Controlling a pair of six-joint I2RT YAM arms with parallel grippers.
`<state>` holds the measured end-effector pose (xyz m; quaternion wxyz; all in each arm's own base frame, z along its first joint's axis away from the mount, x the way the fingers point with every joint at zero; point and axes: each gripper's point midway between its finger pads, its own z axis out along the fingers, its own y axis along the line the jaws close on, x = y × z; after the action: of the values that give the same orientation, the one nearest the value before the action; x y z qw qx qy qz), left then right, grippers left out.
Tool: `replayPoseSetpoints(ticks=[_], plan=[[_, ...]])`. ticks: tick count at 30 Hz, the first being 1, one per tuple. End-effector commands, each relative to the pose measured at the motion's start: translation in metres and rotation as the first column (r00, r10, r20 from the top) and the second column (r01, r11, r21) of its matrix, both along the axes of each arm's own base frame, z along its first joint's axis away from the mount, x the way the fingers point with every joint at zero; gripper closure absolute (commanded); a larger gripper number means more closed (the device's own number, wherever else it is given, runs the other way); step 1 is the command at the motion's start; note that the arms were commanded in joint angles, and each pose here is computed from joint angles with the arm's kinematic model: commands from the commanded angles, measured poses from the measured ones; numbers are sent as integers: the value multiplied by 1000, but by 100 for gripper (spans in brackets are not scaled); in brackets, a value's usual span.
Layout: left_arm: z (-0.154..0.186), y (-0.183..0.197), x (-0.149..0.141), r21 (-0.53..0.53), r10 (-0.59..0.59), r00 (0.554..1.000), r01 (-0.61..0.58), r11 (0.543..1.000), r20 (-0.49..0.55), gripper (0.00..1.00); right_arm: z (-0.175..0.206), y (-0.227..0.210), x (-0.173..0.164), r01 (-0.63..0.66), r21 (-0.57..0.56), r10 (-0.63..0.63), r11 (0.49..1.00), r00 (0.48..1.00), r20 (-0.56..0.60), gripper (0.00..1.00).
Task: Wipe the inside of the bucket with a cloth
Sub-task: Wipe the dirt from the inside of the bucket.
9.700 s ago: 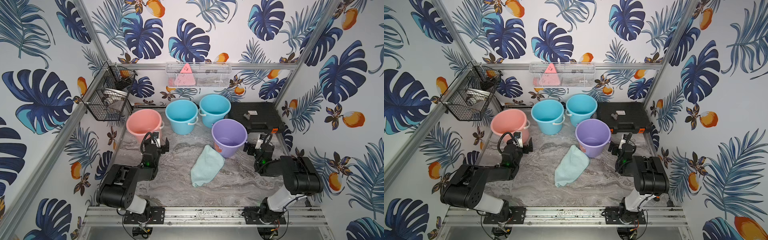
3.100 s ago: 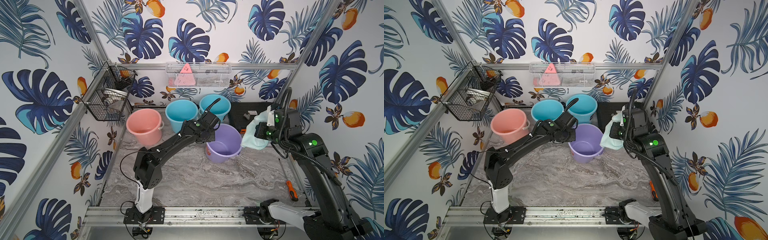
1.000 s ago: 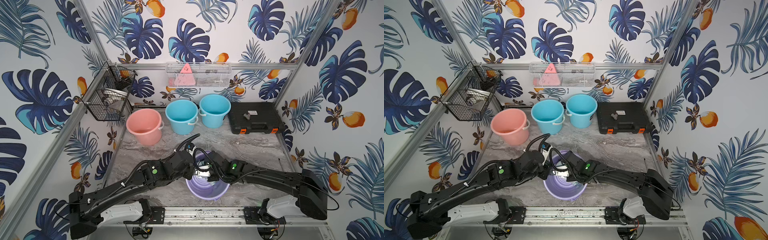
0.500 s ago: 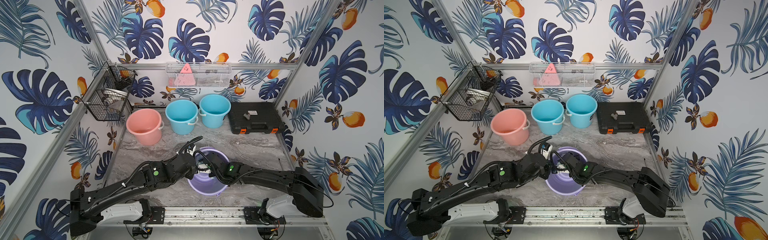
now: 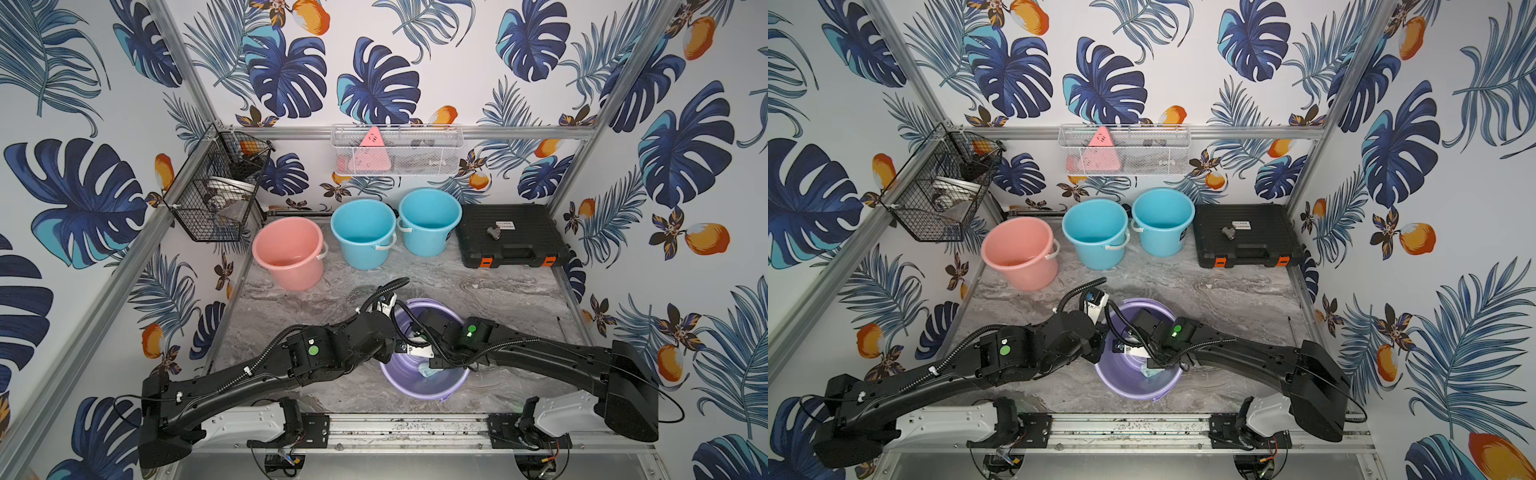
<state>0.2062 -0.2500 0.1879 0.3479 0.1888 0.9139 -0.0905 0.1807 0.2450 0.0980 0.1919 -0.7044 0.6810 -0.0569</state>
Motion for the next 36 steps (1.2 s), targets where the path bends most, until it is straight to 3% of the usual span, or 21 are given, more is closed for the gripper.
replayPoseSetpoints(ticks=[1, 5, 11, 18, 22, 25, 29, 33, 36], plan=[[0, 19, 8, 86, 44, 997, -50, 995, 69, 100, -12, -24, -54, -7, -35, -3, 999, 963, -270, 100], [-1, 14, 6, 40, 45, 997, -48, 998, 66, 100, -1, 6, -72, -23, 164, 81, 986, 931, -356, 100], [-7, 5, 1, -50, 41, 999, -39, 998, 36, 100, 7, 44, -80, -22, 395, 184, 919, 908, -377, 100], [-25, -2, -6, -101, 45, 998, -48, 994, -32, 100, 9, 72, -29, 27, 539, 66, 842, 986, -152, 100], [-33, -4, -11, -108, 42, 997, -48, 993, -62, 100, 17, 76, 2, 54, 603, -57, 796, 998, -15, 100], [-35, -2, -12, -108, 47, 997, -53, 993, -62, 100, 17, 70, 23, 73, 603, -154, 795, 985, 83, 100], [-34, 2, -13, -86, 52, 997, -57, 995, -55, 100, 15, 55, 42, 73, 532, -241, 844, 937, 254, 100], [-31, 5, -13, -76, 53, 998, -56, 995, -45, 100, 9, 37, 53, 87, 396, -258, 914, 878, 404, 100], [-29, 6, -13, -67, 56, 998, -58, 996, -39, 100, 1, 21, 54, 103, 264, -219, 959, 862, 457, 100]])
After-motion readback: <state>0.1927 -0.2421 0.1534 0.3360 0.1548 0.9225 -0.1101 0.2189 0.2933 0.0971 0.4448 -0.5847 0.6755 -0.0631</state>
